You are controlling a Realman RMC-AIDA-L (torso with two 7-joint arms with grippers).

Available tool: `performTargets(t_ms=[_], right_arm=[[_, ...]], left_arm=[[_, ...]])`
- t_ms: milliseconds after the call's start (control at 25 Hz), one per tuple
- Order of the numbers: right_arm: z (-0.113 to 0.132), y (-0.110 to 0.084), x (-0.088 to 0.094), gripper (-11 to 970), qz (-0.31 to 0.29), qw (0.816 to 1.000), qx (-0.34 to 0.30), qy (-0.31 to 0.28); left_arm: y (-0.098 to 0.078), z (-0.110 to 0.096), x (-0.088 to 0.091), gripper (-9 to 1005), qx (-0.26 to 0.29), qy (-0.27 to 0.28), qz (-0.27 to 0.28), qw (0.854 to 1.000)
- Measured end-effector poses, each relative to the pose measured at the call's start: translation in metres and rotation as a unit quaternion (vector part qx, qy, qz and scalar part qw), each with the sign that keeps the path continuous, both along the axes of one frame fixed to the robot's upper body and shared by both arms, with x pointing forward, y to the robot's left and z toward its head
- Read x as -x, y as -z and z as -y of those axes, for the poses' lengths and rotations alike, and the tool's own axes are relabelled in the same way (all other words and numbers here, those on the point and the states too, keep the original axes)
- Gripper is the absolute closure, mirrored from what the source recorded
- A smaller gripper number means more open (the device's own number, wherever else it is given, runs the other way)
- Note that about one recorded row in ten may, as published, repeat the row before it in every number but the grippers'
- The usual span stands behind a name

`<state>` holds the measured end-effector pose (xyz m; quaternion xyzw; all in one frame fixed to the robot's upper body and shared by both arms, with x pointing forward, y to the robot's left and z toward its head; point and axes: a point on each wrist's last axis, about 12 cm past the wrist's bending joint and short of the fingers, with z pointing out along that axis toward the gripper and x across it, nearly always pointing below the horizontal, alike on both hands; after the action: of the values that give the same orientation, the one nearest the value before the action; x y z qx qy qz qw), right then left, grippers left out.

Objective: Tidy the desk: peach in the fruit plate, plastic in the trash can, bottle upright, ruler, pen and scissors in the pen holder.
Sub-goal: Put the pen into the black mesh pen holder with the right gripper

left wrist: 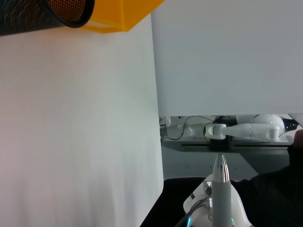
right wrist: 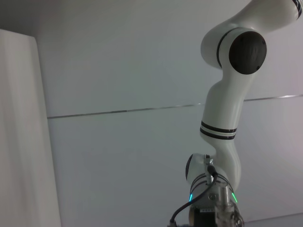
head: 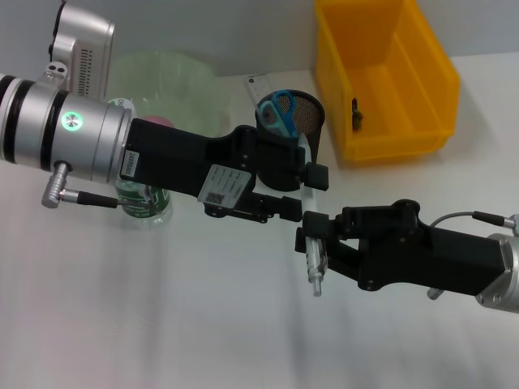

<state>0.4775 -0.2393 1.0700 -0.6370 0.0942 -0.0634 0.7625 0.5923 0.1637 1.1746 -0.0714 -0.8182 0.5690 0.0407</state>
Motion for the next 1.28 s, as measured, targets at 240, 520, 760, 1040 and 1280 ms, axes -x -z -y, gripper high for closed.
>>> performTargets(t_ms=[240,520,760,1040,1280], right_arm=[[0.001,0.001,0.002,786,-0.007,1.0,-0.008,0.006],[0.013,-0.001,0.009,786,-0.035,0.998,-0.049,0.028],[0.035,-0.01,0.014,786,-0.085,0.989,-0.108,0.052],[0.064,-0.021,0.009,787,-0.201,0.963,-0.168,0.058],[0.075,-0.033,-0.008,787,-0.322,0.921,-0.216,0.04]], left_arm=[[0.0,-0.003,0.001,409,0.004,0.002,0.009,1.0],[0.003,-0.018,0.006,387,0.034,0.0,0.054,0.998],[0.005,-0.041,0.016,368,0.08,0.006,0.14,0.987],[0.013,-0.056,0.031,345,0.118,0.021,0.279,0.953],[0.024,-0.055,0.045,326,0.142,0.063,0.442,0.883]])
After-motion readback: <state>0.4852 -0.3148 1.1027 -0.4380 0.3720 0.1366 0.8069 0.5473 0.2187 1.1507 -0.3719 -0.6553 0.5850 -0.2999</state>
